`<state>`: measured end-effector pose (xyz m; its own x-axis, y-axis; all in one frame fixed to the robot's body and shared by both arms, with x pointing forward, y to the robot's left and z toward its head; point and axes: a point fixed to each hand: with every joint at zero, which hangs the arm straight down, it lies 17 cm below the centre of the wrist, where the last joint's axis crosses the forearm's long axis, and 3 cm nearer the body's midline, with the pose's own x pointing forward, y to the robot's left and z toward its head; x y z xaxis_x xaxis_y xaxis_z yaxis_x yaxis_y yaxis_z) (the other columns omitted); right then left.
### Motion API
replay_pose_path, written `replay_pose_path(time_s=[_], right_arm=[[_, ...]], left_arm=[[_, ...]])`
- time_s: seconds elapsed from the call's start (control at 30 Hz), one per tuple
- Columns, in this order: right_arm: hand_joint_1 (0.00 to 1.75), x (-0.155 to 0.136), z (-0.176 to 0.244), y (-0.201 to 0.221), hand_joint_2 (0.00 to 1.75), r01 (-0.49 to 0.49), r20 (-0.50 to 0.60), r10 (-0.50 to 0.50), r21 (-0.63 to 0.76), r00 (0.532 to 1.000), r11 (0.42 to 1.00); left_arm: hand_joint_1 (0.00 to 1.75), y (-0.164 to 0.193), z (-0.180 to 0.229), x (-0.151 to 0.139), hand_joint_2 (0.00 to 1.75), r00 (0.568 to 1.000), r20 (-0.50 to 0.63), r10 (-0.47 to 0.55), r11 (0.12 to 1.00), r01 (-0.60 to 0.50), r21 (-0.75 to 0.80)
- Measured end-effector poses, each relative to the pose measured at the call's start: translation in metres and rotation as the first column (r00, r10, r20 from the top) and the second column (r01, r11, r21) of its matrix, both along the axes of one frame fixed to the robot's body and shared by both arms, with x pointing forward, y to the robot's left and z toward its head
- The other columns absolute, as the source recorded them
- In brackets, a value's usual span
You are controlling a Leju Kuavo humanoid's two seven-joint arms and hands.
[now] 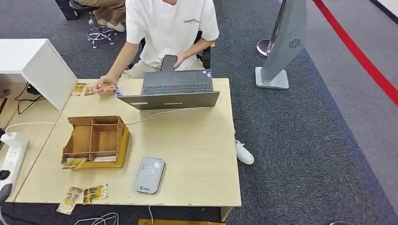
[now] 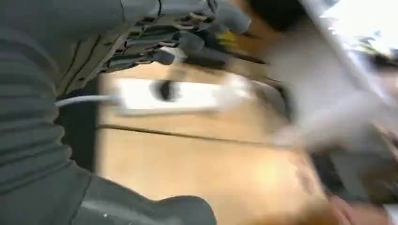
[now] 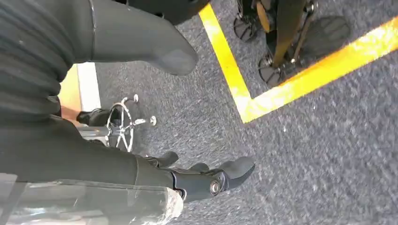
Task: Pass the card to the sensor for recognition and then transmit it.
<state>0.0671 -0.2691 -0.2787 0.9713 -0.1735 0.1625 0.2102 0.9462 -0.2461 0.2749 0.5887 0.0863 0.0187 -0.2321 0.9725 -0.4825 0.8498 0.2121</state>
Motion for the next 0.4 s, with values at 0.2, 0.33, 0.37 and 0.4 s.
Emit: replay_pose_path(time_s=[0.2, 0.33, 0.37, 0.4], right_arm=[[0.0, -0.007, 0.0, -0.007, 1.75, 0.006, -0.032, -0.007, -0.034, 0.999, 0.999], [0.0, -0.008, 0.0, -0.005, 1.75, -0.024, -0.057, 0.023, -0.027, 0.998, 0.999], [0.0, -0.009, 0.0, -0.006, 1.75, -0.03, -0.06, 0.028, -0.028, 0.998, 0.999], [0.0, -0.008, 0.0, -0.006, 1.75, -0.037, -0.059, 0.035, -0.029, 0.998, 0.999]], left_arm=[[0.0, -0.022, -0.218, -0.134, 1.75, 0.837, -0.417, 0.353, 0.791, -0.506, -0.344], [0.0, -0.127, -0.309, -0.175, 0.0, 0.701, -0.675, 0.228, 0.622, -0.638, -0.453], [0.0, -0.157, -0.324, -0.182, 0.0, 0.675, -0.717, 0.174, 0.591, -0.654, -0.473], [0.0, -0.181, -0.334, -0.186, 0.0, 0.652, -0.748, 0.122, 0.566, -0.665, -0.487]])
